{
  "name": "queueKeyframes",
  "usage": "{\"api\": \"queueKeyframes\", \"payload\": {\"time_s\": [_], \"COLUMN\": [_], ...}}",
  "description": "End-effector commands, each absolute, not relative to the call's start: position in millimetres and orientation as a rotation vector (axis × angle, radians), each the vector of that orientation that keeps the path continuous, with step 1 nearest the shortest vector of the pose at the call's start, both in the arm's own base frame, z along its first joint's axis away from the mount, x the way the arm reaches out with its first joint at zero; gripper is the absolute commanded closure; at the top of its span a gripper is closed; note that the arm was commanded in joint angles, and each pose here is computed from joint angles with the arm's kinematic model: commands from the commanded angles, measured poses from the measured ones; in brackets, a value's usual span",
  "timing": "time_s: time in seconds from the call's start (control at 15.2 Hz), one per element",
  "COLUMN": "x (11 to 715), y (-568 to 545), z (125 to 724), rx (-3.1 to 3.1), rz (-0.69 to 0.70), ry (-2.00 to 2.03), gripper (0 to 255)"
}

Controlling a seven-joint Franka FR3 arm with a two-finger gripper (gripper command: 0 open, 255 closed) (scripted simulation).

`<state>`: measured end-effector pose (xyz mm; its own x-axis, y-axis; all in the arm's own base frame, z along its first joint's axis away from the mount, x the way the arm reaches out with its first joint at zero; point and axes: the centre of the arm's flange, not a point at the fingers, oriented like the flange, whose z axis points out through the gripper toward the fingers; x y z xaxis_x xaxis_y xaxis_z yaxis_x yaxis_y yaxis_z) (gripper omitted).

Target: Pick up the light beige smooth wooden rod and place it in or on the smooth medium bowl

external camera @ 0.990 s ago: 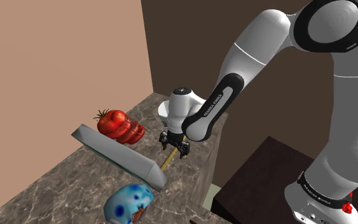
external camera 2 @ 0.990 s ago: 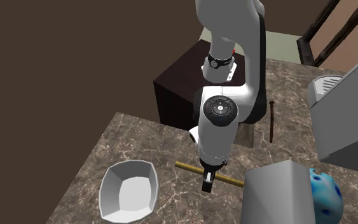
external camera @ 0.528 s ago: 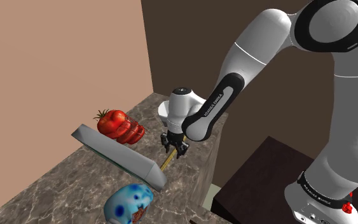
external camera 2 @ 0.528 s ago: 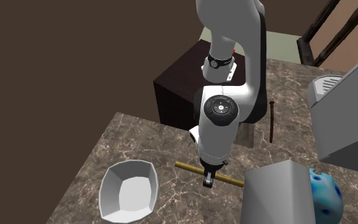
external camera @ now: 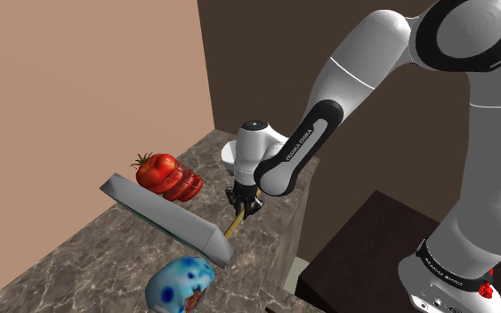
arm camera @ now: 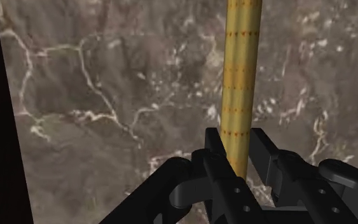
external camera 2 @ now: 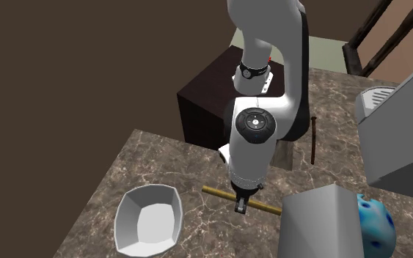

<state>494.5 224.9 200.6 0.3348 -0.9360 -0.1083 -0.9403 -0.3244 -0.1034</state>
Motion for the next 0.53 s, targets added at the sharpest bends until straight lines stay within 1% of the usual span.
{"api": "queueKeyframes", "payload": {"time_s": [0.0,0.46], "x": [495.4,495.4], "y": [224.6,224.6], "z": [209.6,246.6], "rx": [-2.439,-2.439], "rz": [0.042,0.042], "ry": [1.73,1.73], "gripper": [255,255]}}
